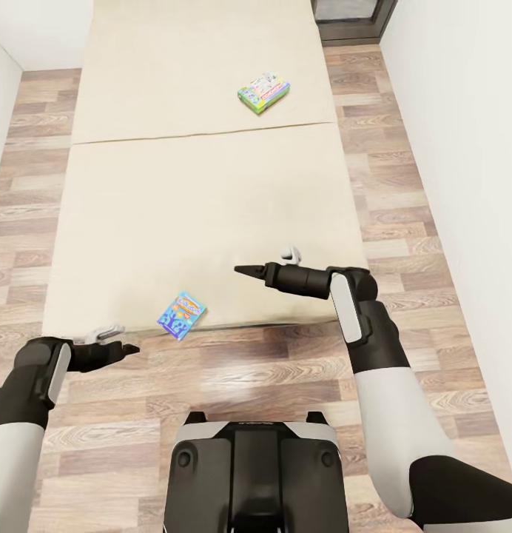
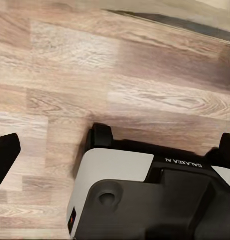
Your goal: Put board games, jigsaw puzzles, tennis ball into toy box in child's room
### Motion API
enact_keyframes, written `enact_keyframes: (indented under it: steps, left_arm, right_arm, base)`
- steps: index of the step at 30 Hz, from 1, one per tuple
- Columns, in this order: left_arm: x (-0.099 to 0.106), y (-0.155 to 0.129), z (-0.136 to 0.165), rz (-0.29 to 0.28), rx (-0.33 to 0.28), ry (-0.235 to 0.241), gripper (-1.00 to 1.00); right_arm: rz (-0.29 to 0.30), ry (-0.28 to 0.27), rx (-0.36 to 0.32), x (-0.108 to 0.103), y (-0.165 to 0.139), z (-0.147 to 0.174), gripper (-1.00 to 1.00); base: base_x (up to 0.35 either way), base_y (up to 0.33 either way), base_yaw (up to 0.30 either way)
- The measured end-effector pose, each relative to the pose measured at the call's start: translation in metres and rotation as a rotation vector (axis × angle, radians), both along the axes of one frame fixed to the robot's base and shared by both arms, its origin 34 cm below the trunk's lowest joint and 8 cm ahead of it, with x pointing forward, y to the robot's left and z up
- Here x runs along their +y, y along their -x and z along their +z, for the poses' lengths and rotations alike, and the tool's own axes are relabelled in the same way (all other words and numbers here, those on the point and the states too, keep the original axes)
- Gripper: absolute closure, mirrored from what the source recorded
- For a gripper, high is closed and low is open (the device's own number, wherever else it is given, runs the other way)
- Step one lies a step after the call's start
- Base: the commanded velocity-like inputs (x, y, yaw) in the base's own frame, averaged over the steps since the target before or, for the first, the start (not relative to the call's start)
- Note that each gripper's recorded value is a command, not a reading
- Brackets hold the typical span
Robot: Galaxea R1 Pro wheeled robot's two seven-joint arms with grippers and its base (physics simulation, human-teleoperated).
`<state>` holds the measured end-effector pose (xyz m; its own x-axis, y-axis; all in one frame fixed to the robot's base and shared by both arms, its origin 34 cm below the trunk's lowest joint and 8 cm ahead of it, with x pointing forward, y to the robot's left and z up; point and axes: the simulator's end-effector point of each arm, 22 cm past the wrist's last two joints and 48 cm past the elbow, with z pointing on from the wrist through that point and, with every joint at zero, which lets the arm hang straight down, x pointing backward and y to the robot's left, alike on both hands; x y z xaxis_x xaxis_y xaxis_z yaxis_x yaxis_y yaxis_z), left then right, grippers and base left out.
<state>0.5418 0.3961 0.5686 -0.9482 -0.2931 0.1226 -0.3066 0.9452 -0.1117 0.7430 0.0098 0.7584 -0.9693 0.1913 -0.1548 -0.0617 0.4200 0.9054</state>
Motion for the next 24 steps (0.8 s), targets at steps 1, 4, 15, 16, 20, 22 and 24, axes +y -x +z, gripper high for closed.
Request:
enact_keyframes:
  steps: [1, 4, 15, 16, 20, 22, 24]
  left_arm:
    - [0.001, 0.011, -0.002, -0.004, 0.012, -0.006, -1.00]
    - [0.004, 0.030, -0.008, -0.014, 0.018, -0.016, -1.00]
    - [0.010, 0.111, -0.041, -0.004, 0.100, -0.020, -1.00]
    - [0.012, 0.118, -0.043, -0.003, 0.107, -0.022, -1.00]
    - [0.015, 0.133, -0.046, 0.001, 0.124, -0.024, -1.00]
    - [0.017, 0.138, -0.047, 0.000, 0.126, -0.027, -1.00]
    - [0.020, 0.143, -0.048, -0.006, 0.129, -0.036, -1.00]
  right_arm:
    - [-0.001, 0.000, 0.002, 0.000, 0.001, -0.001, -1.00]
    - [-0.001, 0.000, 0.004, 0.000, 0.001, -0.001, -1.00]
    - [-0.001, 0.002, -0.004, -0.001, 0.000, 0.003, -1.00]
    - [-0.001, 0.003, -0.006, -0.001, -0.001, 0.004, -1.00]
    - [-0.001, 0.003, -0.012, -0.001, -0.002, 0.008, -1.00]
    - [0.000, 0.004, -0.016, -0.001, -0.003, 0.010, -1.00]
    - [0.000, 0.004, -0.019, -0.001, -0.004, 0.012, -1.00]
  base:
    - [-0.002, 0.000, 0.000]
    - [-0.001, 0.000, 0.000]
    - [0.000, 0.000, 0.000]
    - [0.000, 0.000, 0.000]
    - [0.000, 0.000, 0.000]
    - [0.000, 0.000, 0.000]
    - [0.000, 0.000, 0.000]
